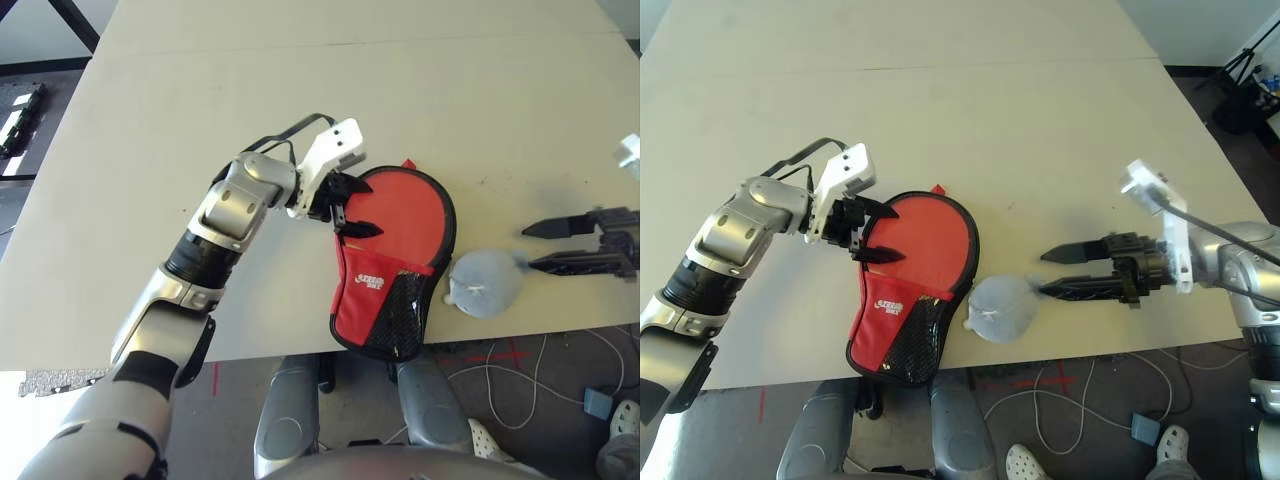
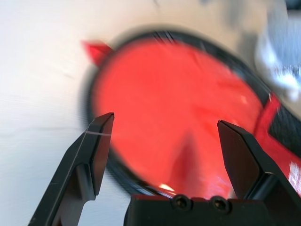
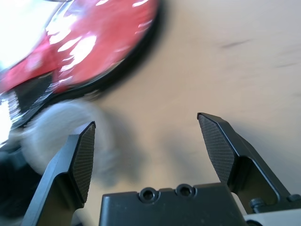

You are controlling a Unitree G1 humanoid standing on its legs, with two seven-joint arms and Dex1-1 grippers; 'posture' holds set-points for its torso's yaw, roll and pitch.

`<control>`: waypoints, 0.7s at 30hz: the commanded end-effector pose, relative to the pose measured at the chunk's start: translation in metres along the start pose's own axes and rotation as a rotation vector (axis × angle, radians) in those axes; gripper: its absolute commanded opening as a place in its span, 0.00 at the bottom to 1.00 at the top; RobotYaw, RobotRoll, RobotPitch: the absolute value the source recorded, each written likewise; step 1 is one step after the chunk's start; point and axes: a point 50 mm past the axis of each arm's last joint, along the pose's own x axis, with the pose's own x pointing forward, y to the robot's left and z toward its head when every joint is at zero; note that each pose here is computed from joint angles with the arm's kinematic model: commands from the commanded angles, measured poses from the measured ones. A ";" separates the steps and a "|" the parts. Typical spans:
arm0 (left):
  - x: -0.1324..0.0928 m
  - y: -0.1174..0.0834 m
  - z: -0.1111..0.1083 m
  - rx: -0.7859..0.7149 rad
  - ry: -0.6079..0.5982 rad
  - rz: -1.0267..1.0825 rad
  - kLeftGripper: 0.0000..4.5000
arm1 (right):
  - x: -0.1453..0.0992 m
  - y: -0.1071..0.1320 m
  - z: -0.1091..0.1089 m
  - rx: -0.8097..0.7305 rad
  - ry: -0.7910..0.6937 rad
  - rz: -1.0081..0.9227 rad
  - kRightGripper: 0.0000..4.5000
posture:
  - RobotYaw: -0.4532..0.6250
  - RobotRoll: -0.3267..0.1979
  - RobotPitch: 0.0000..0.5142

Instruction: Store the ping-pong paddle in its case and zip it.

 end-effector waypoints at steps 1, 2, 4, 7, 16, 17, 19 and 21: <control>-0.027 0.020 -0.004 -0.055 -0.110 0.207 1.00 | 0.000 -0.025 -0.009 -0.004 -0.098 -0.230 0.99 | 0.31 0.62 0.61; -0.035 0.026 -0.006 -0.077 -0.140 0.270 1.00 | 0.001 -0.032 -0.009 -0.009 -0.139 -0.294 0.99 | 0.31 0.62 0.60; -0.049 0.035 -0.011 -0.119 -0.201 0.391 1.00 | 0.001 -0.043 -0.009 -0.017 -0.220 -0.404 0.99 | 0.32 0.62 0.60; -0.066 0.046 -0.020 -0.164 -0.258 0.548 1.00 | -0.002 -0.054 -0.010 -0.009 -0.317 -0.537 0.99 | 0.33 0.62 0.60; -0.104 0.058 -0.058 -0.284 -0.395 0.955 1.00 | -0.016 -0.070 -0.008 -0.039 -0.553 -0.847 0.99 | 0.34 0.62 0.59; -0.108 0.058 -0.062 -0.288 -0.398 0.991 1.00 | -0.018 -0.071 -0.007 -0.045 -0.577 -0.874 0.99 | 0.34 0.62 0.58; -0.119 0.058 -0.071 -0.310 -0.418 1.107 1.00 | -0.026 -0.071 -0.001 -0.064 -0.655 -0.940 0.99 | 0.33 0.62 0.58; -0.127 0.057 -0.077 -0.316 -0.430 1.179 1.00 | -0.032 -0.071 0.002 -0.072 -0.707 -0.982 0.99 | 0.33 0.62 0.57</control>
